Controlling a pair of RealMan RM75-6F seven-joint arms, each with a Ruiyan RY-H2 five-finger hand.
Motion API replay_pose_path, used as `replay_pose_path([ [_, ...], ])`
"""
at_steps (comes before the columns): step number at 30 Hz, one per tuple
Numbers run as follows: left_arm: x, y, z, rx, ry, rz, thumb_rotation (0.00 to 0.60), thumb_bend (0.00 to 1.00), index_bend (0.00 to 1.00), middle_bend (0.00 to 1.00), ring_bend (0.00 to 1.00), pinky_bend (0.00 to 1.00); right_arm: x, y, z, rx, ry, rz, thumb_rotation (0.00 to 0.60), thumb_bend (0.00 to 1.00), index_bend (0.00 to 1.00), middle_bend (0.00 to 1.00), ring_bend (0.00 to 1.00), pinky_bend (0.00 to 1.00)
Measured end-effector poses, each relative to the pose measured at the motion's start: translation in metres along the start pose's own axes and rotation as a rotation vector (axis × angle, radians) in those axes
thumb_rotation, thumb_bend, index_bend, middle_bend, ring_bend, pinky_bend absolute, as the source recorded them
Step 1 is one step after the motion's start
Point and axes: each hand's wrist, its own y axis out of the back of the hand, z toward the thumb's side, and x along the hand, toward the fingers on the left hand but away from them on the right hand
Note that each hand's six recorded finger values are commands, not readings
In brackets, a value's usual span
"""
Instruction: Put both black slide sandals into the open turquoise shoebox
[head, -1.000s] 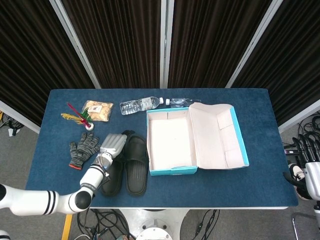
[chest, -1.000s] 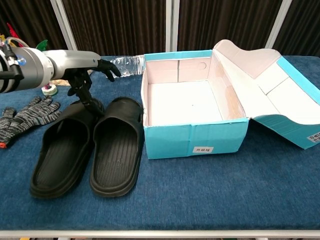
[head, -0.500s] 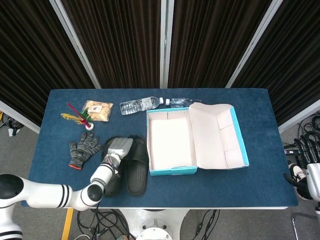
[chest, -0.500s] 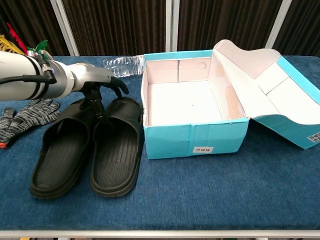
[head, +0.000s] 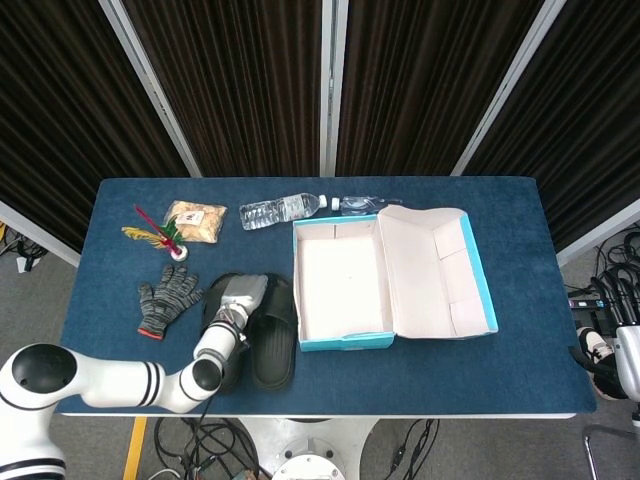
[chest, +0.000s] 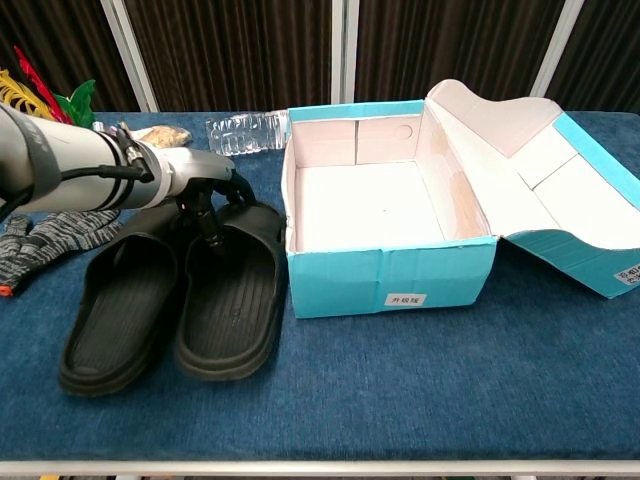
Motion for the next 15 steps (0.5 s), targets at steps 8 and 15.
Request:
replay_pose_path([
  [8,-0.006,0.011,-0.002,-0.064,-0.015,0.079,0.600,0.02,0.57,0.59,0.92,0.84,-0.001,0.001,0.001,-0.002,0.006,-0.006,0.600,0.04,0.00,0.03,0.00,0.00],
  [15,-0.025,0.034,-0.009,-0.106,-0.028,0.144,0.600,0.02,0.56,0.58,0.91,0.84,0.000,0.002,0.000,-0.006,0.009,-0.012,0.600,0.04,0.00,0.03,0.00,0.00],
])
